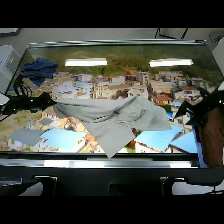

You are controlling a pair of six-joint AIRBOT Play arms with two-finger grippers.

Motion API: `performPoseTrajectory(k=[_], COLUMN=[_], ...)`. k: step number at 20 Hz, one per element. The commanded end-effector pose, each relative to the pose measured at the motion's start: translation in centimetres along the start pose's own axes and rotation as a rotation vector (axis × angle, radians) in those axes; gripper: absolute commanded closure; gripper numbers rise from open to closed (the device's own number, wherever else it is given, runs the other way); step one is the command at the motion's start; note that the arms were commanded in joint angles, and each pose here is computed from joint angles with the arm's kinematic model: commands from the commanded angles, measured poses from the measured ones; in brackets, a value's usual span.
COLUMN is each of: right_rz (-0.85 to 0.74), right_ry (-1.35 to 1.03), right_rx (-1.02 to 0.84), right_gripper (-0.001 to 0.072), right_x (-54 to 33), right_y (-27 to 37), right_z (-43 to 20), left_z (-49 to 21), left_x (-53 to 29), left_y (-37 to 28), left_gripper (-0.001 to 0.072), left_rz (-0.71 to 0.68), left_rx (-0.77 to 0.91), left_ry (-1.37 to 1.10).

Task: Fold the clothes and pants, and hang the long-sleeved shirts on hangers.

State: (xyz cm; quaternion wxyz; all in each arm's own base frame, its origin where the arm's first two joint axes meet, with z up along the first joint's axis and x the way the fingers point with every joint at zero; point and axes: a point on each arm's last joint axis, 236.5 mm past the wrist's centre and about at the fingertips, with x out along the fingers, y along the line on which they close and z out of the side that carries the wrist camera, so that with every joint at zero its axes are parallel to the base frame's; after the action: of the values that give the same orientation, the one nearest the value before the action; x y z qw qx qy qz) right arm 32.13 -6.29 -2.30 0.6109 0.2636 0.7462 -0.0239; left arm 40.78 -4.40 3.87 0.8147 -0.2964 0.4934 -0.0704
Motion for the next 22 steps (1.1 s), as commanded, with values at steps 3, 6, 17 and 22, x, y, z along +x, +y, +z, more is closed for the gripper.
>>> performPoseTrajectory(k=[3, 6, 17, 22], right_rz=[0.102, 0.148, 0.234, 0.232], right_ry=[-0.035, -0.075, -0.181, -0.622], right_rx=[0.124, 0.153, 0.051, -0.169], right_gripper=[0.0028, 0.0035, 0.0673, 0.0674], right_x=[5.7, 6.8, 5.5, -11.4], right_y=[-1.3, -0.7, 3.7, 8.7], right_z=[-0.3, 1.0, 4.4, 7.0], left_z=[-0.3, -0.5, 0.2, 6.3], left_x=[0.0, 0.1, -0.5, -6.1], left_y=[-0.1, -0.2, -0.8, -4.0], left_gripper=[0.0677, 0.0677, 0.0677, 0.0678], left_rz=[-0.002, -0.003, -0.022, -0.054], left_rx=[0.000, 0.003, 0.016, 0.099], left_ry=[0.014, 0.020, -0.003, -0.189])
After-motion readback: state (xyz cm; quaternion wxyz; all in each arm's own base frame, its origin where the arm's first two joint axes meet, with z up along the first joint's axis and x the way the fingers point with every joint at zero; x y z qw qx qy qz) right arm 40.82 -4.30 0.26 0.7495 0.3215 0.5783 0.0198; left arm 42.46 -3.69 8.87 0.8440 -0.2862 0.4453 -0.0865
